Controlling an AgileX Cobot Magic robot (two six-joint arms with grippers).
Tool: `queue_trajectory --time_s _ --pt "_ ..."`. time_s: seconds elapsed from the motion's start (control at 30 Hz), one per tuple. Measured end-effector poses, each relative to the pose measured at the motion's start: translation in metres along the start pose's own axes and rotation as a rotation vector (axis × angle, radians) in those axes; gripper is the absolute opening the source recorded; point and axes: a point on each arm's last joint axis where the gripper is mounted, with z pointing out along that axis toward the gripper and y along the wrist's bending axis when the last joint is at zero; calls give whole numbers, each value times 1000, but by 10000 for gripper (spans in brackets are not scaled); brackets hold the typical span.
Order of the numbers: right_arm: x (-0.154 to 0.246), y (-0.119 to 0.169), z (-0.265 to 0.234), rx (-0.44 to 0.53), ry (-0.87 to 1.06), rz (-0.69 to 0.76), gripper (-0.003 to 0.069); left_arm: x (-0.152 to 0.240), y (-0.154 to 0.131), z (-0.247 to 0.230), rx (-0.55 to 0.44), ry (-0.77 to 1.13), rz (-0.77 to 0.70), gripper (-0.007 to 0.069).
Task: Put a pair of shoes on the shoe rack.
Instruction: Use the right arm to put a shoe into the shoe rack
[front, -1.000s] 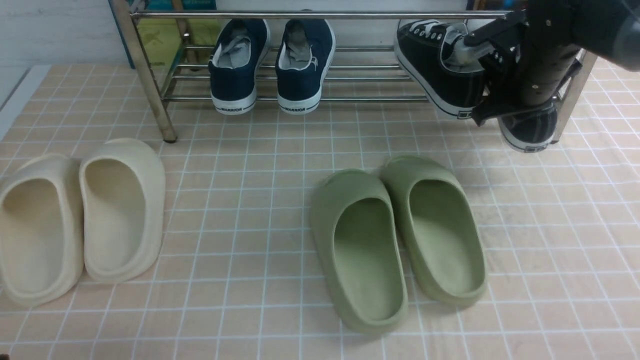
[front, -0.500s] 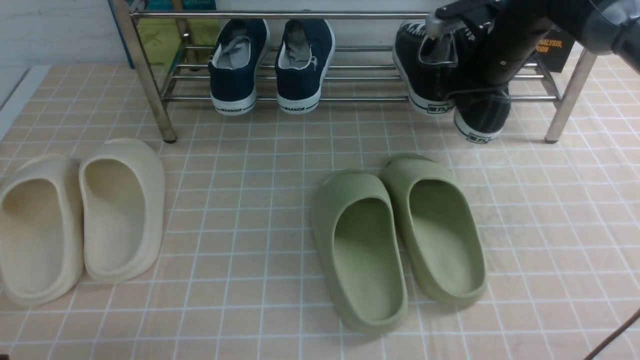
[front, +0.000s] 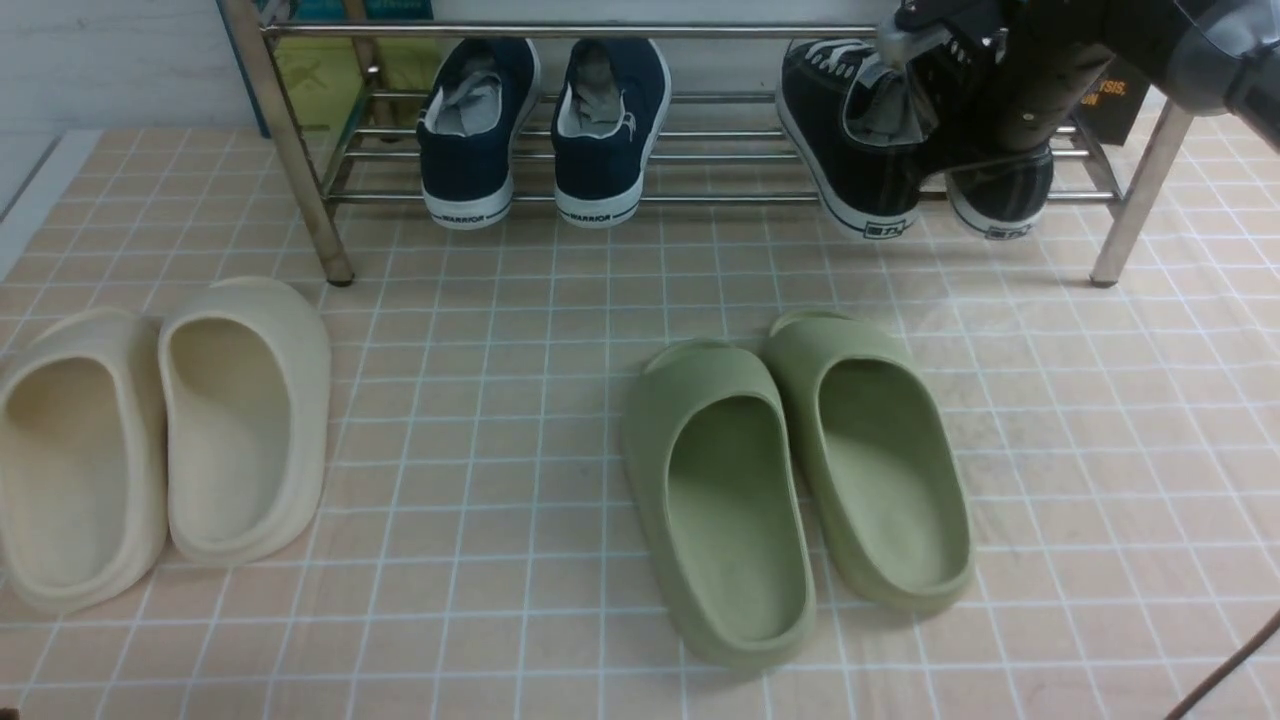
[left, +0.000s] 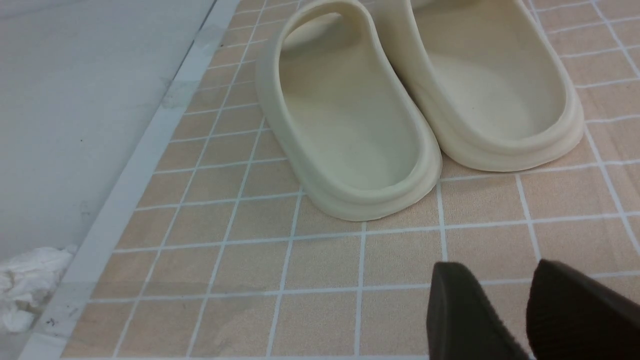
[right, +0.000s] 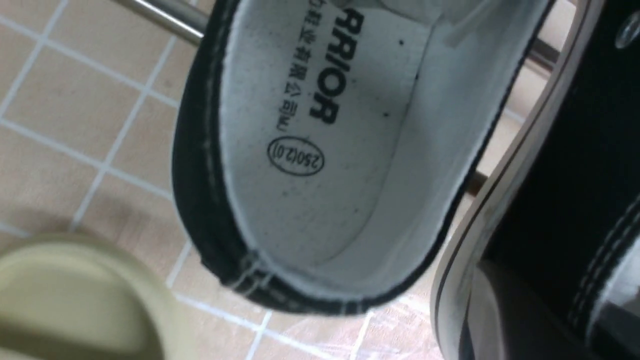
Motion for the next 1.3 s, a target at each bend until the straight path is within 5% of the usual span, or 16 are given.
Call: queue_trajectory --time_s 0.5,0.73,0.9,1.07,1.3 --pt "1 1 15 3 -16 2 63 0 0 0 0 0 0 238" --pt "-8 -5 -16 22 -59 59 330 0 0 0 0 0 0 238" --pt "-7 -7 -46 18 -19 83 443 0 0 0 0 0 0 238" --pt "0 -7 -63 3 79 73 418 0 0 0 0 0 0 238" --pt "4 -5 -97 -30 68 70 197 0 0 0 0 0 0 238"
